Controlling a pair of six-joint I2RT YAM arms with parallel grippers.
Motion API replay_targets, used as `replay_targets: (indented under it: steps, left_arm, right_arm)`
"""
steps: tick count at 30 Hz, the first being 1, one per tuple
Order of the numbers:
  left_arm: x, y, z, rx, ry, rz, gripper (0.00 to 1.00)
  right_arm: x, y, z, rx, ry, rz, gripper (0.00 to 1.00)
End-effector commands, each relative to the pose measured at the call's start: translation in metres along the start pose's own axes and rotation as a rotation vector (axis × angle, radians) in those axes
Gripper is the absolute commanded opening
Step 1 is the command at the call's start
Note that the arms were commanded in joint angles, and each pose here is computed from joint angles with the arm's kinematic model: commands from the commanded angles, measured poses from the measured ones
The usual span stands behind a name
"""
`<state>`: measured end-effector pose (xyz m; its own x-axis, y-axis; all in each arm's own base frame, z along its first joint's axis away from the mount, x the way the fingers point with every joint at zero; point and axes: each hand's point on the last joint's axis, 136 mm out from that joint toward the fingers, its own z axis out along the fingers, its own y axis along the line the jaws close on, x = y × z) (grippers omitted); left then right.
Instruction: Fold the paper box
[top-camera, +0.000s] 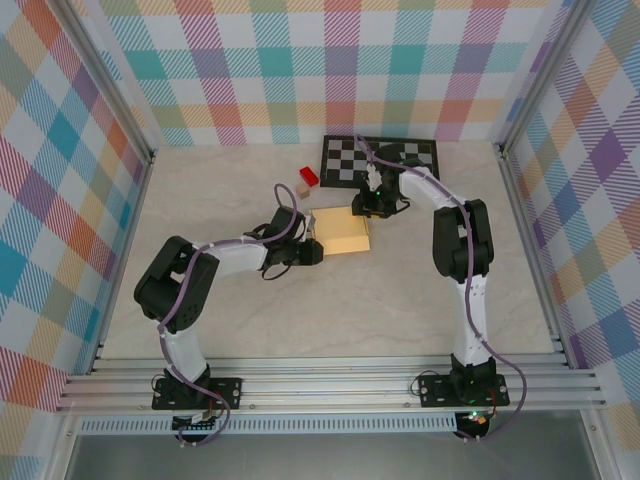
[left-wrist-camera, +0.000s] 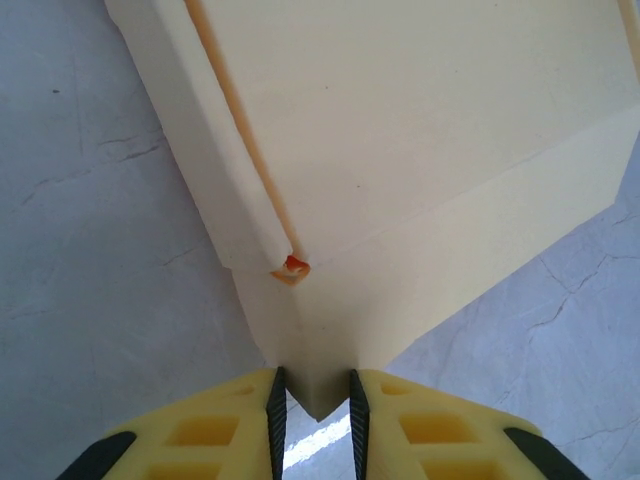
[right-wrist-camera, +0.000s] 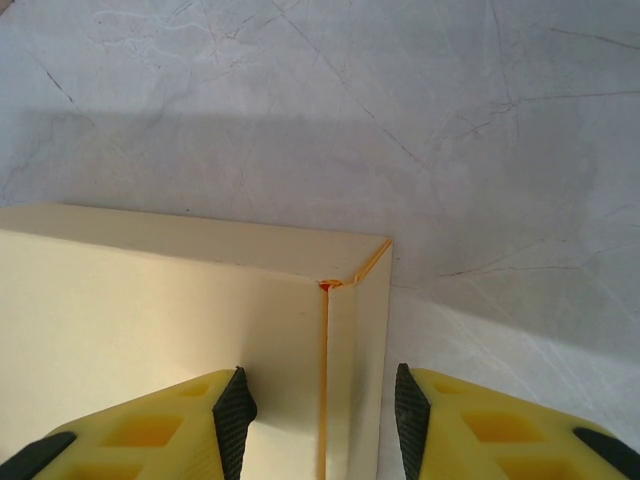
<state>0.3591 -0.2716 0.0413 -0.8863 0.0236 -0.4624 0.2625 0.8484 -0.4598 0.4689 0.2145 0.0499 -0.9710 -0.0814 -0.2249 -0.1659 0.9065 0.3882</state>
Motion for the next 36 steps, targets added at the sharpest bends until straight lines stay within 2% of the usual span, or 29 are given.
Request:
replay_targets:
  steps: [1,7,14,17,24,30,36]
  left_arm:
    - [0.007,0.009,0.006,-0.017,0.02,0.005,0.23]
    - [-0.001,0.015,0.012,-0.037,0.017,0.078,0.19]
    - [-0.012,0.035,0.012,-0.167,0.034,0.166,0.21]
    - [-0.013,0.048,0.015,-0.236,0.059,0.16,0.23]
    - [-0.01,0.063,0.027,-0.301,0.106,0.124,0.26]
    - [-0.024,0.047,0.014,-0.248,0.053,0.103,0.35]
    - [-0.033,0.04,0.004,-0.211,0.036,0.077,0.32]
  right_arm:
    - [0.038,-0.031,0.024,0.096,0.135,0.053,0.45]
    - [0.04,-0.034,0.024,0.102,0.141,0.05,0.45]
    - [0.045,-0.039,0.024,0.123,0.164,0.018,0.42]
    - [0.048,-0.046,0.025,0.153,0.181,0.004,0.42]
    - [0.05,-0.048,0.027,0.153,0.19,-0.004,0.42]
    - [0.05,-0.048,0.024,0.158,0.186,-0.003,0.42]
    - [0.05,-0.046,0.025,0.147,0.182,0.009,0.42]
